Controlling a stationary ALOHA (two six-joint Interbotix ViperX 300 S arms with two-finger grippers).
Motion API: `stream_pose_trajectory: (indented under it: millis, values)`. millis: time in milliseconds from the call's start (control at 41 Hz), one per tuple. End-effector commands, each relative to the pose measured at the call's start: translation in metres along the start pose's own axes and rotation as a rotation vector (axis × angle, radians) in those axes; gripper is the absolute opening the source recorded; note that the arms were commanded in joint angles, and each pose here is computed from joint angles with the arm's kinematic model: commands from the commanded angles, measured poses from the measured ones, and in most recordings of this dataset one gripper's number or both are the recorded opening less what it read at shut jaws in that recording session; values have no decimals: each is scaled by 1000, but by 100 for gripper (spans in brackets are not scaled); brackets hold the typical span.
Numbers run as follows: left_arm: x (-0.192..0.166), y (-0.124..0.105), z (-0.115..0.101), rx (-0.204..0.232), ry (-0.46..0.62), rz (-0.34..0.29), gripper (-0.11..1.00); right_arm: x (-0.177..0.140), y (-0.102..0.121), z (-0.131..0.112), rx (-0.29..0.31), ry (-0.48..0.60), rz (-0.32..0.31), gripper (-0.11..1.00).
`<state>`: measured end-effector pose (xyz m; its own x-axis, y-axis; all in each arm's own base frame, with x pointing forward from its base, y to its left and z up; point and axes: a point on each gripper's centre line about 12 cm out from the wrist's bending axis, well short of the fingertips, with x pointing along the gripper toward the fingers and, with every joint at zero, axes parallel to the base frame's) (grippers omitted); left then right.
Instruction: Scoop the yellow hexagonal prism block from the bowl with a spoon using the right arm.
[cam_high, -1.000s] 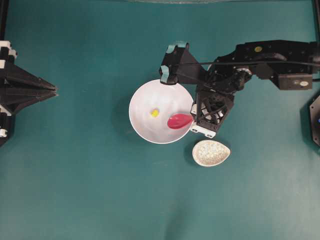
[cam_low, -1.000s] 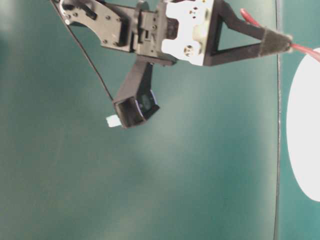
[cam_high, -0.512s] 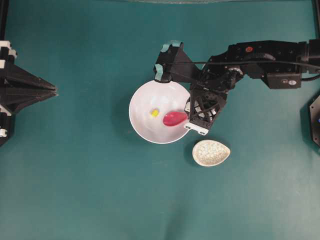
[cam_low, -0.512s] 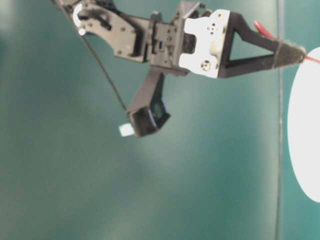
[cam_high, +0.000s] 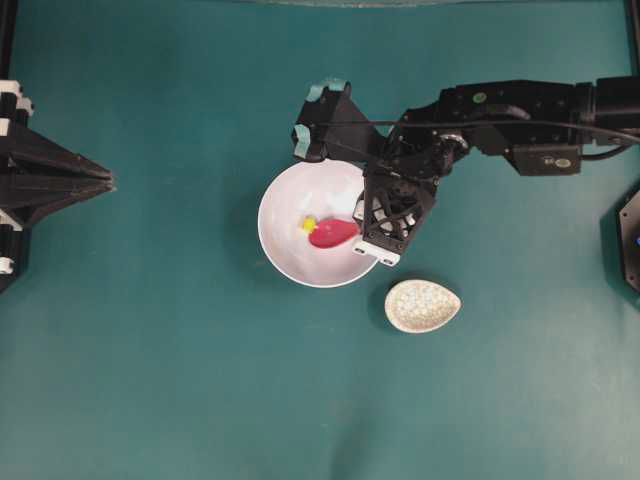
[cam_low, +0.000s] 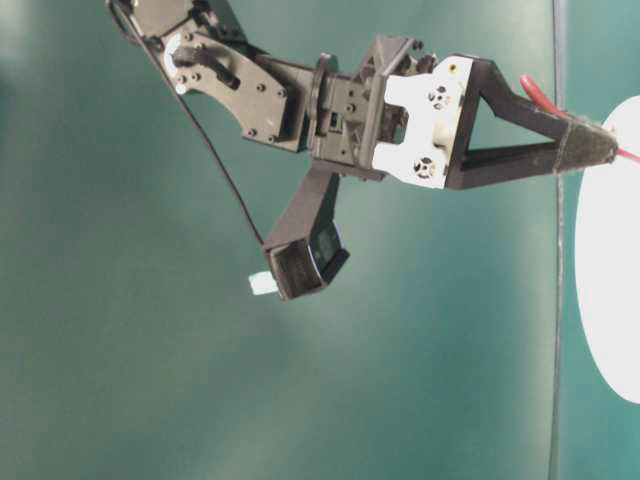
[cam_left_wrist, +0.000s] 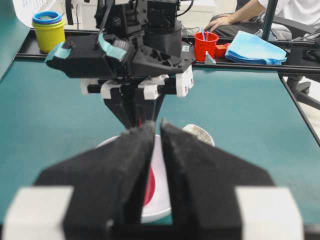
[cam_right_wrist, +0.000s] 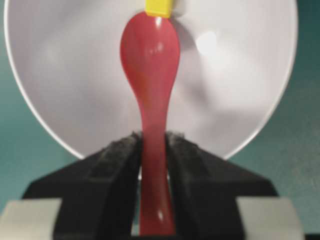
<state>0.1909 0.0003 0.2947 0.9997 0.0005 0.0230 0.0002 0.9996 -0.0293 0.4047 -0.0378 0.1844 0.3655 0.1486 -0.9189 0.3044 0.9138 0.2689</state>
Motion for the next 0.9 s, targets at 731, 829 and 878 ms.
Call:
stream_pose_trajectory:
  millis: [731, 829, 878]
  values:
    - [2, 0, 13, -5, -32, -1, 14, -6, 0, 28, -38, -220, -16, 24]
    - [2, 0, 13, -5, -32, -1, 14, -3, -1, 26, -35, -225, -18, 24]
    - [2, 0, 13, -5, -32, -1, 14, -1, -2, 24, -34, -228, -19, 24]
